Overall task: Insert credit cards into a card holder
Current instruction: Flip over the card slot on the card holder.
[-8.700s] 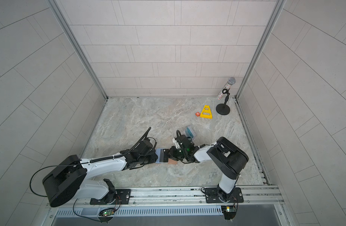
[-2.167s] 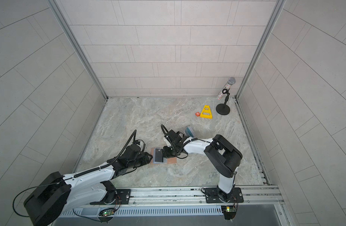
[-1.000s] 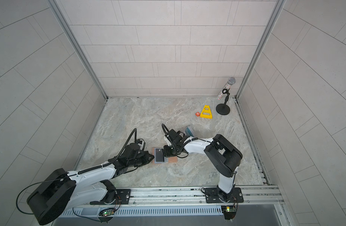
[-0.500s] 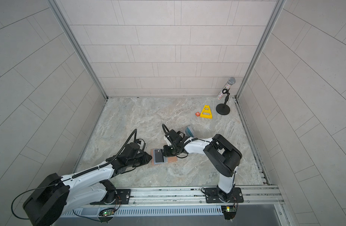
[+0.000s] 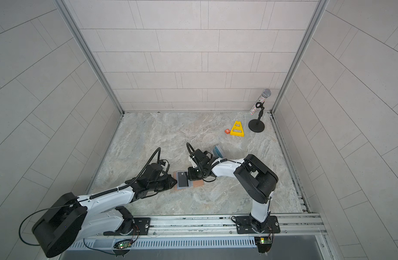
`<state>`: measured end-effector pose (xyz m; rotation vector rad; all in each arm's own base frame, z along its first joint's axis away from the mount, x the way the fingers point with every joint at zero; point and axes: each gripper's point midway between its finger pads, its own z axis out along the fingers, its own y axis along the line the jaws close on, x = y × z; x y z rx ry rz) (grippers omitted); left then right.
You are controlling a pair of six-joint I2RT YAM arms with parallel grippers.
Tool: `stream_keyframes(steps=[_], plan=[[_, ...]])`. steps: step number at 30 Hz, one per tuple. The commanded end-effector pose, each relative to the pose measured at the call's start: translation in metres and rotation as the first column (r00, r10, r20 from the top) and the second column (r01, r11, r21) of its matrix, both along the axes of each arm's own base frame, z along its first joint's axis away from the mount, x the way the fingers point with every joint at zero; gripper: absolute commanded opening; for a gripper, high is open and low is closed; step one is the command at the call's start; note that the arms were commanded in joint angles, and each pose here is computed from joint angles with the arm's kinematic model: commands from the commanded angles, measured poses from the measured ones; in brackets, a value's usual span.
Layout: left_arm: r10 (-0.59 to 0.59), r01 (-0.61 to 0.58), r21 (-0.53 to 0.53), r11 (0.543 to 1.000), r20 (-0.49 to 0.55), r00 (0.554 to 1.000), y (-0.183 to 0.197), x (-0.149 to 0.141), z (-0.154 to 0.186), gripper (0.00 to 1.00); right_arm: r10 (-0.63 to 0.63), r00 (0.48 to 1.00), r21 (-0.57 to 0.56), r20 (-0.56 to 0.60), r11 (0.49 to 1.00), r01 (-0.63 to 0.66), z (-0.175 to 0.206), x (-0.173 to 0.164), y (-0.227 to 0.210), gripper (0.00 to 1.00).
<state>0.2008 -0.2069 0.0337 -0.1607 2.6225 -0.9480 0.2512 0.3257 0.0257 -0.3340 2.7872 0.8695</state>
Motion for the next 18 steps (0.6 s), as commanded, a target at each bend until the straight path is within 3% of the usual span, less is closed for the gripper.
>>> stream_keyframes(steps=[1,13,18], plan=[[-0.009,0.009,-0.033,0.999,0.025,1.000,-0.009,0.007,0.010,0.13,-0.025,0.998,-0.115,-0.057,0.993,0.019,-0.034,-0.013,-0.022,0.16],[-0.014,0.015,-0.051,0.999,0.025,1.000,-0.013,0.009,0.011,0.13,-0.022,0.998,-0.099,-0.056,0.995,0.017,-0.028,-0.012,-0.020,0.17],[-0.018,0.020,-0.065,0.998,0.029,0.999,-0.016,0.010,0.014,0.13,-0.016,0.999,-0.066,-0.038,0.998,0.014,-0.011,-0.010,-0.015,0.27]])
